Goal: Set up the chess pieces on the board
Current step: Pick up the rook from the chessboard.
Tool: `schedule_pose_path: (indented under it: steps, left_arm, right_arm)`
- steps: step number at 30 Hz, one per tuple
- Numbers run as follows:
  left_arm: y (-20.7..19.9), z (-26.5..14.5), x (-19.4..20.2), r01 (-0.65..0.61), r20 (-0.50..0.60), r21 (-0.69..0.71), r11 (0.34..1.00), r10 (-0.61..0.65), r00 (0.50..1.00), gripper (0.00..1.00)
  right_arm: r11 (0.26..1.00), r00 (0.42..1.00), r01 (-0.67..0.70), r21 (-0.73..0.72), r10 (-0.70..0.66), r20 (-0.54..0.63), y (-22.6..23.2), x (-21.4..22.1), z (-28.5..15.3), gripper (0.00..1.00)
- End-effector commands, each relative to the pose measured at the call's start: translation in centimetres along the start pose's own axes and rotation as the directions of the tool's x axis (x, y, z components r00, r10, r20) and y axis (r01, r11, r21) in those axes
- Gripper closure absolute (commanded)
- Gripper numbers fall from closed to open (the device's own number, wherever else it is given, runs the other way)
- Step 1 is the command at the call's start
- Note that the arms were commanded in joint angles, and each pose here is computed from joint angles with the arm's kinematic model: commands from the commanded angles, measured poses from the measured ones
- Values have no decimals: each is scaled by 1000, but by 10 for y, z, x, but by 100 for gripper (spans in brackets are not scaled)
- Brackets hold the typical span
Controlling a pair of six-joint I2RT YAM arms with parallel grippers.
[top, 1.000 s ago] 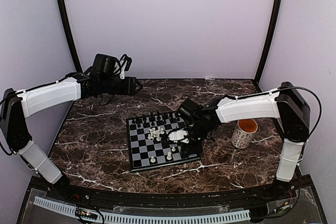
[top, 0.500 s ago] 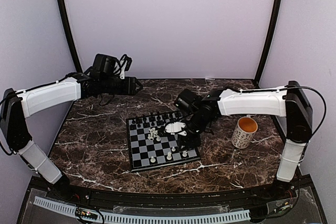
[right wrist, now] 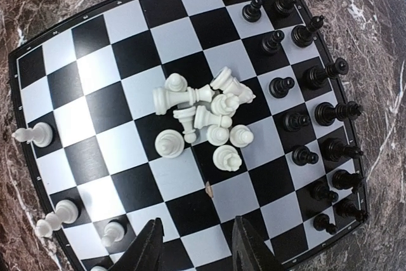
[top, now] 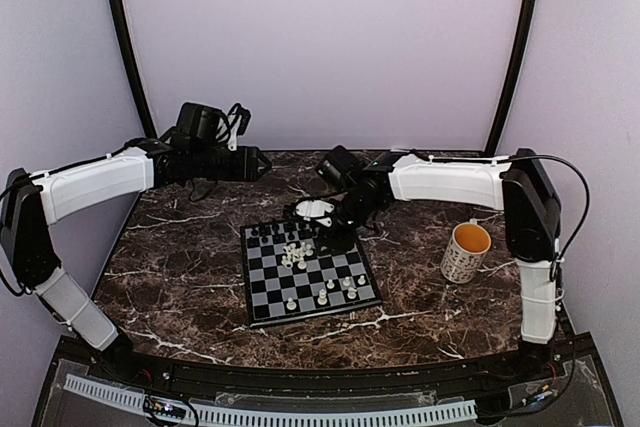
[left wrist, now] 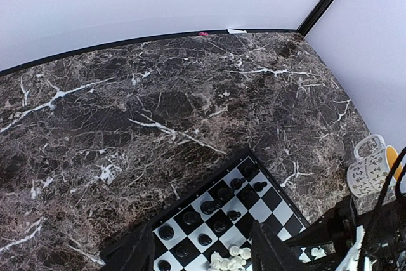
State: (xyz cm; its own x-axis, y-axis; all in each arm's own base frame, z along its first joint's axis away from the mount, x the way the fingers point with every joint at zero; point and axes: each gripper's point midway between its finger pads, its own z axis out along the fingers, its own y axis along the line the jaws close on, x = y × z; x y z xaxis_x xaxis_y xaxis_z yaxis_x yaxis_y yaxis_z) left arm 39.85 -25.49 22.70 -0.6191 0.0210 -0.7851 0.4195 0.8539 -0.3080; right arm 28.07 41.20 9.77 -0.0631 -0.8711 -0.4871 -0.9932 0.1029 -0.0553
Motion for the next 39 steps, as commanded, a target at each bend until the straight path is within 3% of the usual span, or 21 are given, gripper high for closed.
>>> schedule_pose_path:
  steps: [1,14,25,34,39]
  left_arm:
    - [-5,-14,-18,-9,43,15,1000,8,999,46]
    - [-8,-18,-21,-6,52,29,1000,4,999,45]
    - [-8,-17,-20,-1,48,35,999,-1,999,45]
    - [-9,-15,-18,0,40,39,999,-2,999,45]
    - [-9,-15,-18,3,39,43,999,-4,999,45]
  right_arm:
    - [1000,999,-21,14,21,24,-13,-14,11,55]
    - [995,994,-101,5,101,-32,-37,-4,48,54]
    - [994,994,-109,-28,108,-32,-35,-3,56,69]
    - [993,994,-110,-46,109,-9,-34,-8,56,67]
    - [993,994,-110,-50,109,-9,-34,-9,56,72]
